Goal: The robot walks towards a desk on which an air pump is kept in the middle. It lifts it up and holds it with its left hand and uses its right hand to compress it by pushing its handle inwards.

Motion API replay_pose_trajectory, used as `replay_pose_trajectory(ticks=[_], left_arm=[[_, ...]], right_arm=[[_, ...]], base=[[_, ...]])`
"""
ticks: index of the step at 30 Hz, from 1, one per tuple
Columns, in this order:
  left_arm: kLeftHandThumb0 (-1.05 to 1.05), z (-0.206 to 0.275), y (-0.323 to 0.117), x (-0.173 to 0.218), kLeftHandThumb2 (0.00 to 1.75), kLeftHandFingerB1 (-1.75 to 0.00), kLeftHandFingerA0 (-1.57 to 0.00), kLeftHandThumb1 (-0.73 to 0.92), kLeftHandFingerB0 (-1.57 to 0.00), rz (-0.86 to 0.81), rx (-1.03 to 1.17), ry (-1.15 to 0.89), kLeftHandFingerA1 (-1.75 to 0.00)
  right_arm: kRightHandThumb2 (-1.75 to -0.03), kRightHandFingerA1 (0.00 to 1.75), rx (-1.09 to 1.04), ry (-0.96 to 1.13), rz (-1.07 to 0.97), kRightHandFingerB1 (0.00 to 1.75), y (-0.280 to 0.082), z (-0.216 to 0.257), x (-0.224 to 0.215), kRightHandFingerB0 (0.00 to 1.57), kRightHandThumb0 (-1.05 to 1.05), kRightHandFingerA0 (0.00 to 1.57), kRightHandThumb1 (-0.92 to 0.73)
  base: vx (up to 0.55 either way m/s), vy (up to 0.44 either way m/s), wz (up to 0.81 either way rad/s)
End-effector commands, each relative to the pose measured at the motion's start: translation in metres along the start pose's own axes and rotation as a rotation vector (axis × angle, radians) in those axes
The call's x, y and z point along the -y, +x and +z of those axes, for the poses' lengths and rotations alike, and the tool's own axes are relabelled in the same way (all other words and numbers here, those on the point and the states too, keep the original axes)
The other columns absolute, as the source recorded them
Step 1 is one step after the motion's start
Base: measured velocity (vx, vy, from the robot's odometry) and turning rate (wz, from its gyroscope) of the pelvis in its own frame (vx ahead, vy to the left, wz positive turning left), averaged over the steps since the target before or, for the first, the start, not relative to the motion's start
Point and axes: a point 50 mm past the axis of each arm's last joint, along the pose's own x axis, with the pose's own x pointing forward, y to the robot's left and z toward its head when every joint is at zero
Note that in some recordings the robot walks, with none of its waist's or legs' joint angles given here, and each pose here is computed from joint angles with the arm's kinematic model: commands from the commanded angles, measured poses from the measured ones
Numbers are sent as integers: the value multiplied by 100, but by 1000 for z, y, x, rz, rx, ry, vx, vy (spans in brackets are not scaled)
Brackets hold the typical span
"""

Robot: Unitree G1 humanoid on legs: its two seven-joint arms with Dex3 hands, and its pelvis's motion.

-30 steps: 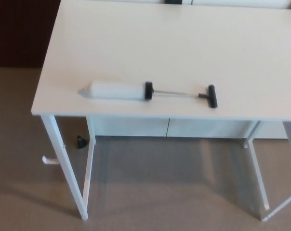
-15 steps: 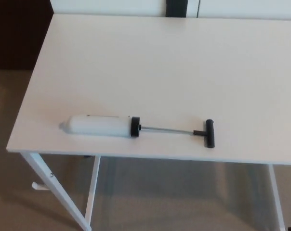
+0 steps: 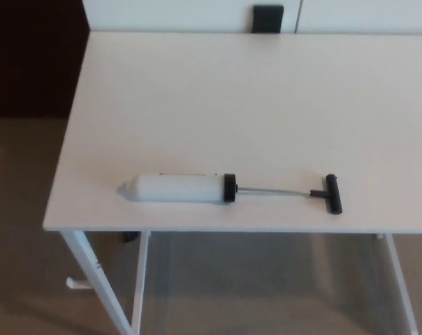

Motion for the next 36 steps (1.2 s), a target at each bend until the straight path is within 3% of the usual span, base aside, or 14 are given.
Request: replay_pose_trajectory(ticks=[1, 9, 12, 13, 18, 26, 27, 31, 32, 33, 36], left_arm=[[-64, 1, 2, 0, 66, -33, -28, 86, -25, 17, 15, -35, -36], [-67, -1, 5, 1, 66, -34, -33, 86, -32, 21, 12, -56, -33], [-68, -3, 4, 1, 66, -34, -33, 85, -32, 23, 12, -66, -34], [-62, -3, 2, 0, 66, -31, -20, 89, -20, 9, 15, -56, -32], [-60, 0, -4, -1, 66, -33, -23, 88, -23, -12, 44, -7, -33], [-63, -4, -2, -5, 63, -32, -28, 78, -23, 77, 45, -241, -34], [-61, 1, -4, -12, 63, -31, -18, 76, -16, 108, 76, -265, -32], [-61, 8, -7, -22, 63, -31, -18, 76, -16, 153, 124, -304, -32], [-62, 17, -10, -34, 62, -31, -18, 72, -20, 200, 179, -304, -30], [-31, 39, -17, -61, 95, -49, -8, 38, -8, 277, 289, -297, -50], [-31, 71, -33, -92, 95, -49, -8, 38, -8, 358, 435, -282, -50]], right_arm=[[-64, 35, -19, -5, 3, 29, 0, -1, 6, 16, -72, 22, -83], [-64, 35, -24, -4, 8, 29, 0, -2, 5, 15, -73, 22, -82], [-64, 35, -28, -6, 11, 29, 0, -2, 5, 16, -72, 23, -82], [-64, 35, -29, -5, 12, 29, 0, -2, 5, 15, -71, 22, -82], [-64, 35, -30, -14, 12, 29, 0, -3, 5, 15, -72, 22, -83], [-64, 35, -25, -10, 17, 29, 1, -1, 3, 15, -71, 21, -83], [-64, 35, -26, -10, 14, 29, 1, -2, 3, 15, -72, 23, -82], [-64, 35, -28, -9, 9, 29, 0, -2, 4, 15, -72, 23, -82], [-64, 35, -29, -6, 11, 30, 0, -2, 4, 16, -71, 22, -82], [-64, 35, -27, -8, 13, 29, 1, -1, 5, 16, -69, 22, -82], [-64, 35, -25, -13, 15, 29, 3, 1, 6, 16, -69, 22, -82]], base=[[-53, -15, 32], [-1, -35, 9], [64, -28, 0], [87, -39, 0], [17, -8, 0], [0, 0, 0], [0, 0, 0], [0, 0, 0], [0, 0, 0], [0, 0, 0], [0, 0, 0]])
